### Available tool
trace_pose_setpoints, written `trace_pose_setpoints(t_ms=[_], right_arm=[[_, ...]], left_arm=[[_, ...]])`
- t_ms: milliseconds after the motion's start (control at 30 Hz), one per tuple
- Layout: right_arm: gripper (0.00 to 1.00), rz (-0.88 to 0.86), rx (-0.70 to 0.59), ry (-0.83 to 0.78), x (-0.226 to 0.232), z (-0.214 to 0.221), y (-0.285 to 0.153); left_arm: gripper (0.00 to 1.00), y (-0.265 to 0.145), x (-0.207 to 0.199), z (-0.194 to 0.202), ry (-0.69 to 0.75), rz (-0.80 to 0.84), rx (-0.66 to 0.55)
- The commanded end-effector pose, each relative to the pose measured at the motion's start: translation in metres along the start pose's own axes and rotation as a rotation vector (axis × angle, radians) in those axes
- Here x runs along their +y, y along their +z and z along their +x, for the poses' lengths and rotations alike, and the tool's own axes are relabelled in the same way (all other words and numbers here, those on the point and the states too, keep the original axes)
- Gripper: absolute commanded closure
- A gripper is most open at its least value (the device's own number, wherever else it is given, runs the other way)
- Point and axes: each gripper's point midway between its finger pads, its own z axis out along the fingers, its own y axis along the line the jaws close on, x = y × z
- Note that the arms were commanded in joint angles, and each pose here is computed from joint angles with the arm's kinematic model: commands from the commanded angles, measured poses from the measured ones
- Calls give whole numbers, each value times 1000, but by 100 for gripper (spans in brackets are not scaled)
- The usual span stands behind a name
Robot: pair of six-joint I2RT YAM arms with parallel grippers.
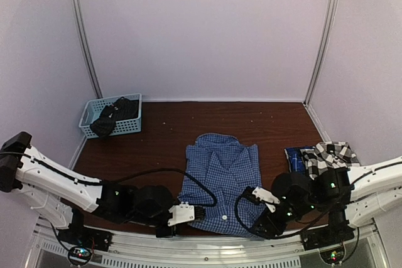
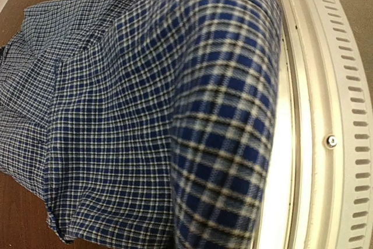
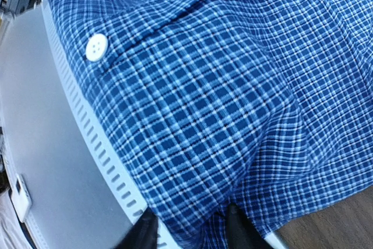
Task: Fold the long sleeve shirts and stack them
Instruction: Pass from the right arm to the left
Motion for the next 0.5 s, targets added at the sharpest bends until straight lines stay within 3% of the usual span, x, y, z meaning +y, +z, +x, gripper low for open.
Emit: trace_pose_setpoints(t_ms=[0, 133, 467], right_arm=[[47, 83, -58, -22, -3, -6, -10], [30, 136, -55, -54, 0, -1, -7], [22, 278, -81, -178, 15, 1, 1]], left_arm=[[100, -11, -9, -25, -148, 78, -31], [100, -18, -7, -34, -221, 123, -41], [100, -37, 4, -49, -364, 240, -77]])
